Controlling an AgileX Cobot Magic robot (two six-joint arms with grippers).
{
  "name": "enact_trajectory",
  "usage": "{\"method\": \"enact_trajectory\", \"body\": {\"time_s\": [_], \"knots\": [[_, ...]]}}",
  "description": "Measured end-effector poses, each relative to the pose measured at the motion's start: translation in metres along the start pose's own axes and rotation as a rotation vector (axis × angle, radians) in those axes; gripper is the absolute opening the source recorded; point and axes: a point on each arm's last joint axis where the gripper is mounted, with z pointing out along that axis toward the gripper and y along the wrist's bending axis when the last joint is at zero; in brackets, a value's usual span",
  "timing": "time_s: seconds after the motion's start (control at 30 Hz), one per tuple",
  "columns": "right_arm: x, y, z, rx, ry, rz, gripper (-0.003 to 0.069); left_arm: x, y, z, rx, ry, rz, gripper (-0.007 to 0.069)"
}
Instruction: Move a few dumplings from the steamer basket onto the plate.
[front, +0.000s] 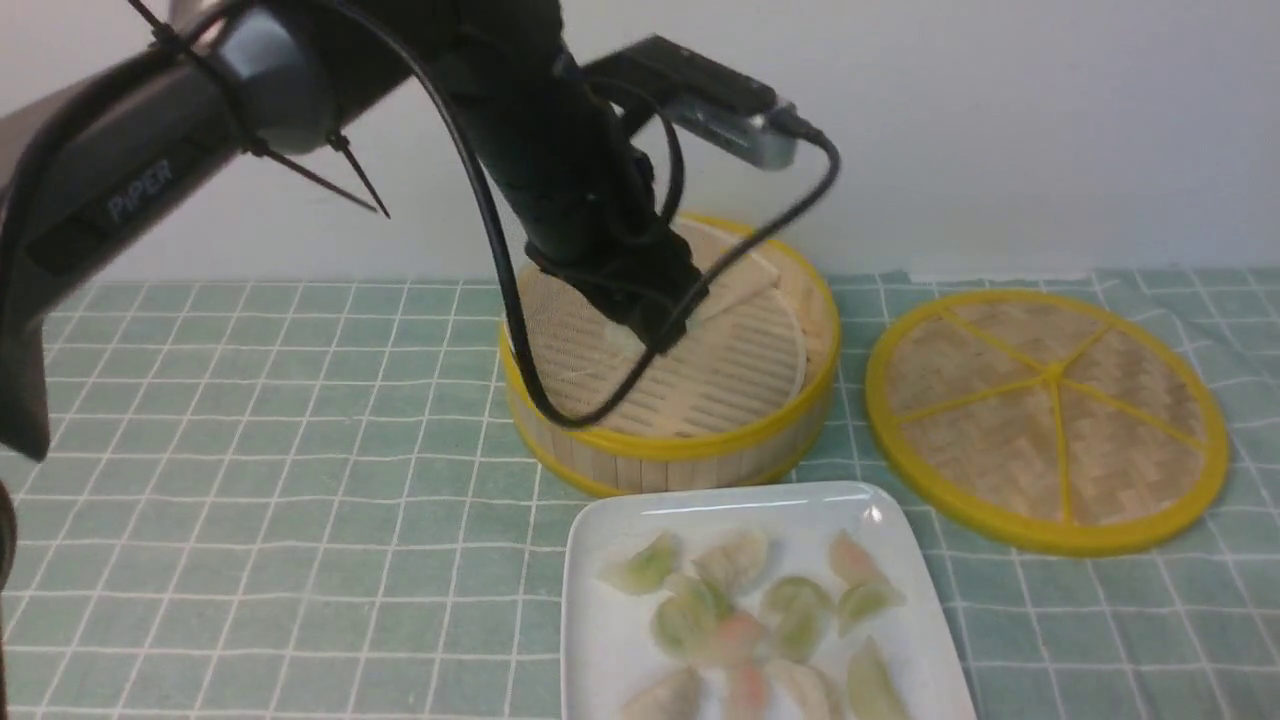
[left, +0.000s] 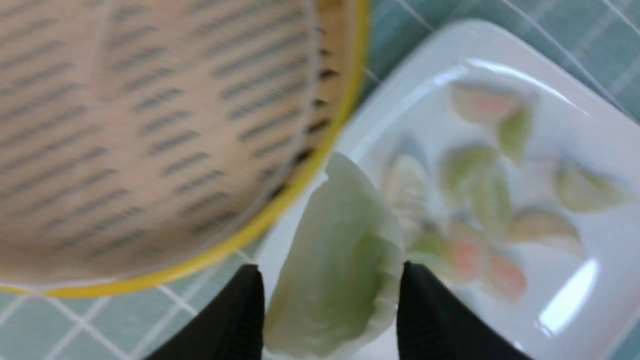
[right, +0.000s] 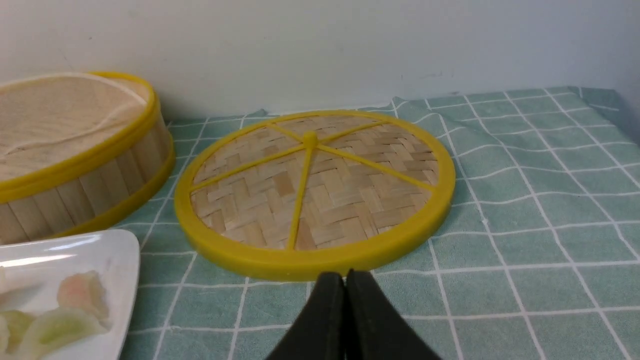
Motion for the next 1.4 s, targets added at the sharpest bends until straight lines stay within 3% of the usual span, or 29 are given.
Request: {"method": "enact_trajectory", "body": {"time_s": [0.2, 0.37, 0.53, 0.73, 0.87, 0.93, 1.0, 1.03, 1.1, 1.13, 1.17, 1.23, 1.4], "knots": [[0.0, 0.0, 0.0, 0.0, 0.0, -0.001, -0.0014, 0.023, -0.046, 0.063, 0.069, 0.216, 0.092, 0.0308], [0.0, 0.0, 0.0, 0.0, 0.0, -0.001, -0.0014, 0.024, -0.054, 0.104, 0.069, 0.264, 0.12, 0.0308], [0.0, 0.0, 0.0, 0.001, 0.0, -0.002, -0.0014, 0.025, -0.053, 0.128, 0.05, 0.266, 0.045, 0.0313], [0.0, 0.0, 0.0, 0.001, 0.0, -0.003, -0.0014, 0.013, -0.052, 0.113, 0.021, 0.259, -0.023, 0.0498], [0.0, 0.0, 0.0, 0.001, 0.0, -0.003, -0.0014, -0.004, -0.052, 0.094, 0.011, 0.2, -0.039, 0.0508], [0.0, 0.0, 0.0, 0.001, 0.0, -0.003, -0.0014, -0.017, -0.053, 0.075, -0.001, 0.127, -0.056, 0.0468], [0.0, 0.0, 0.0, 0.001, 0.0, -0.003, -0.0014, -0.022, -0.056, 0.049, -0.009, 0.064, -0.07, 0.0349], [0.0, 0.0, 0.0, 0.001, 0.0, -0.003, -0.0014, -0.022, -0.057, 0.046, -0.009, 0.059, -0.07, 0.0336], [0.0, 0.0, 0.0, 0.001, 0.0, -0.003, -0.0014, -0.019, -0.064, 0.002, -0.016, -0.015, -0.068, 0.0141], [0.0, 0.0, 0.0, 0.001, 0.0, -0.003, -0.0014, -0.018, -0.064, -0.002, -0.017, -0.023, -0.067, 0.0127], [0.0, 0.0, 0.0, 0.001, 0.0, -0.003, -0.0014, -0.011, -0.071, -0.037, -0.022, -0.089, -0.062, 0.005], [0.0, 0.0, 0.0, 0.001, 0.0, -0.003, -0.0014, 0.003, -0.078, -0.075, -0.026, -0.155, -0.061, 0.0008], [0.0, 0.0, 0.0, 0.001, 0.0, -0.003, -0.0014, 0.046, -0.092, -0.129, -0.031, -0.271, -0.081, -0.0006]]}}
